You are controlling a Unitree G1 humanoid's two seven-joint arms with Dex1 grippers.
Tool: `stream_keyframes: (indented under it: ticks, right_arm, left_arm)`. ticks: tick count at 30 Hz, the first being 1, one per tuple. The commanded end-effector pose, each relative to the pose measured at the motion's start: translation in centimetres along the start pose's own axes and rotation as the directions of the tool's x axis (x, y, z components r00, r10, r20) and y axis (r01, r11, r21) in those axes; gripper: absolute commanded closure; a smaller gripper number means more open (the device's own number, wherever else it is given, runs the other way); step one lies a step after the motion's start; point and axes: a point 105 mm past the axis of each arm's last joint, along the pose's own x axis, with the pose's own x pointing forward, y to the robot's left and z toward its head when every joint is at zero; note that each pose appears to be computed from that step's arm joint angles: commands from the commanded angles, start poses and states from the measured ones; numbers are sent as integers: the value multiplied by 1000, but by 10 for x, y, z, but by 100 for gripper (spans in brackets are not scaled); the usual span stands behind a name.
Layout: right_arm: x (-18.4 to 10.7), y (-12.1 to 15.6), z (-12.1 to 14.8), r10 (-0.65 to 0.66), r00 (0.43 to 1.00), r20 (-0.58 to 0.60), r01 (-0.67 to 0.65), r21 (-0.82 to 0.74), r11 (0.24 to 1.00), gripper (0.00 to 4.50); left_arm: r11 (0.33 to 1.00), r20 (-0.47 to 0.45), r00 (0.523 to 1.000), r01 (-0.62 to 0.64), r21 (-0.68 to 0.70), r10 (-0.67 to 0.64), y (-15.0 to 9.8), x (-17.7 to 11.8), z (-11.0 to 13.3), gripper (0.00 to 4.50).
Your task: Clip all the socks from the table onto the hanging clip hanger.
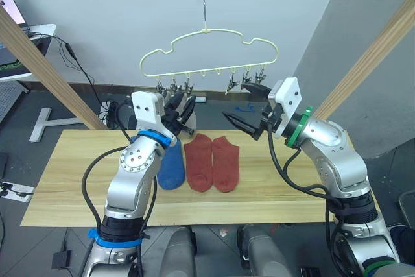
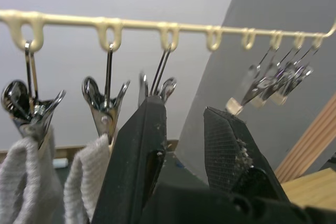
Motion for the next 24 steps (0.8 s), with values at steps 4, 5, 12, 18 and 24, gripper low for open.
stream_keyframes:
  ticks: [4,5,12,18,24]
  right_arm:
    - [0,-2,19,0,999,48,1,-24,1000,0]
    - [0,-3,20,2,999,51,-1,-24,1000,0]
    - [2,-5,27,6,998,65,-4,-27,1000,0]
    - [3,-7,28,-1,998,69,3,-28,1000,0]
    - [3,-9,27,-10,998,67,12,-25,1000,0]
  left_arm:
    - [1000,33,999,-27,-6,27,4,4,5,303]
    - [999,31,999,-32,-8,33,5,5,4,303]
    - [999,38,998,-41,-10,42,10,15,4,303]
    - [999,61,997,-46,-8,46,15,29,8,303]
    - [1000,85,996,-8,-7,8,9,34,13,303]
